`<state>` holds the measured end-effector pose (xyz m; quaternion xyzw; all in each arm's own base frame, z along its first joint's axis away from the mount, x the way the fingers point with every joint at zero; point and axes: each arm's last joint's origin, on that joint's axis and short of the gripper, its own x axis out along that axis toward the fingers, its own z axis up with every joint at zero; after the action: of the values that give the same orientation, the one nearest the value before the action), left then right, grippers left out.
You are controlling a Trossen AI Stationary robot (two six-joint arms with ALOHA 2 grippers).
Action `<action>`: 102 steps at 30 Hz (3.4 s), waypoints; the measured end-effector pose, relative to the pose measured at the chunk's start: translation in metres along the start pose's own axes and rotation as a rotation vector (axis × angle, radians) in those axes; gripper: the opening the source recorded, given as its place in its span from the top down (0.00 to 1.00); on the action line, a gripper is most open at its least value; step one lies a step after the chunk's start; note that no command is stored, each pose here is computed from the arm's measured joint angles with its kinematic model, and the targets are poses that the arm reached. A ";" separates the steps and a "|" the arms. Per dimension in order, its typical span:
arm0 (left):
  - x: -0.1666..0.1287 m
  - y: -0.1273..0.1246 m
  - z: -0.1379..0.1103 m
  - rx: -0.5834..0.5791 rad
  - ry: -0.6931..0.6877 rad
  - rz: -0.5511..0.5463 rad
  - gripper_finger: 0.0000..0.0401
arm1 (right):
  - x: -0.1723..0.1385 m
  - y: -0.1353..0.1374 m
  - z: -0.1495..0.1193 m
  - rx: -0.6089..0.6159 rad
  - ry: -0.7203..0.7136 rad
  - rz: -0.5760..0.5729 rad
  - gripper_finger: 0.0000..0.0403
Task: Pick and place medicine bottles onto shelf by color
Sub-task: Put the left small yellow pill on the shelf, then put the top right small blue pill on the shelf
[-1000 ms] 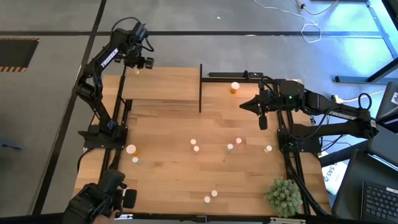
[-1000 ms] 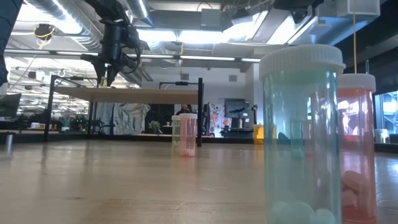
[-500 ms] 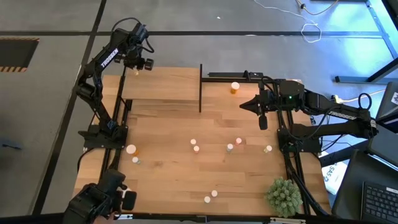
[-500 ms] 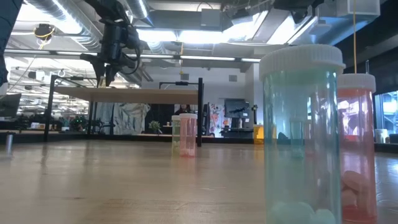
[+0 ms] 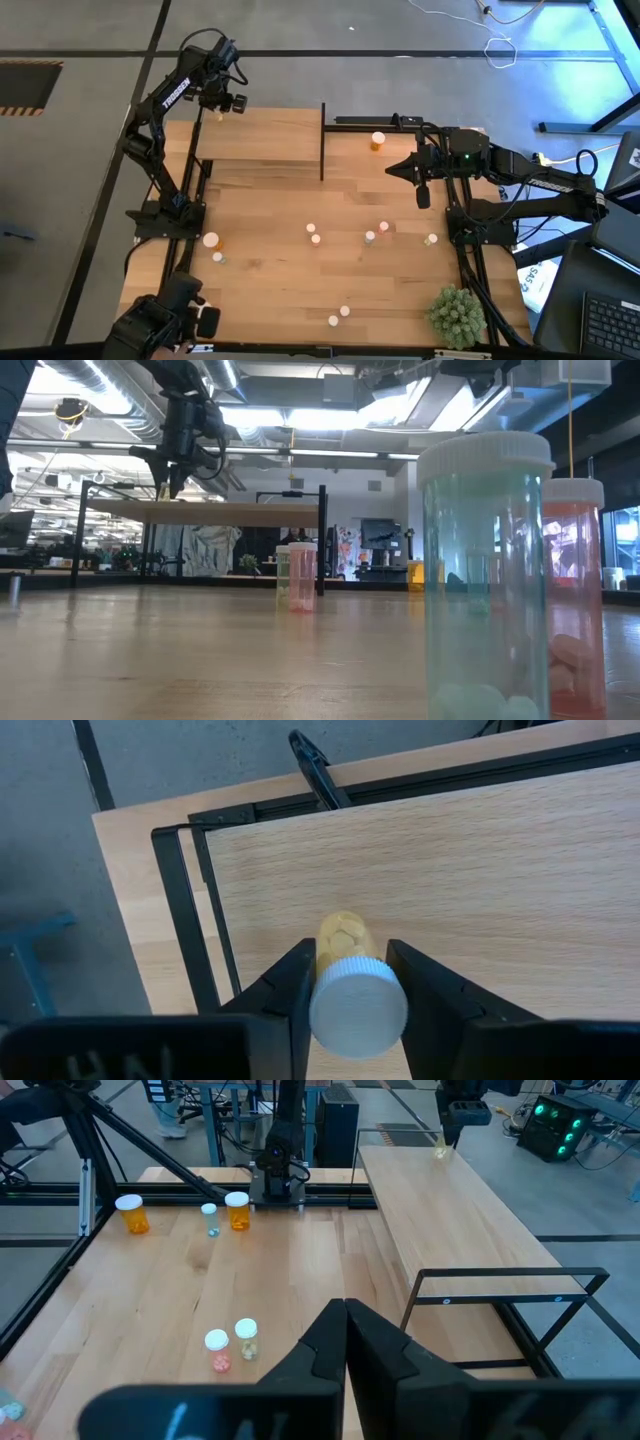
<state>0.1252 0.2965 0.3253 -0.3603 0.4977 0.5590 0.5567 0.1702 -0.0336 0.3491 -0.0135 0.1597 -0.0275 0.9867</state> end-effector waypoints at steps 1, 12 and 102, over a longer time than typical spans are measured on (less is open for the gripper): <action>0.000 0.000 0.000 0.000 0.000 0.000 0.72 | 0.000 0.000 0.000 0.000 0.000 0.000 0.97; 0.000 0.000 0.000 0.000 0.000 0.000 0.71 | 0.000 0.000 0.000 0.000 0.000 0.000 0.97; -0.028 0.010 -0.013 -0.008 -0.086 0.005 0.64 | 0.000 0.000 0.000 0.004 0.000 0.001 0.97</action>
<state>0.1168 0.2780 0.3505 -0.3369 0.4720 0.5775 0.5746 0.1701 -0.0335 0.3490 -0.0114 0.1599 -0.0275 0.9867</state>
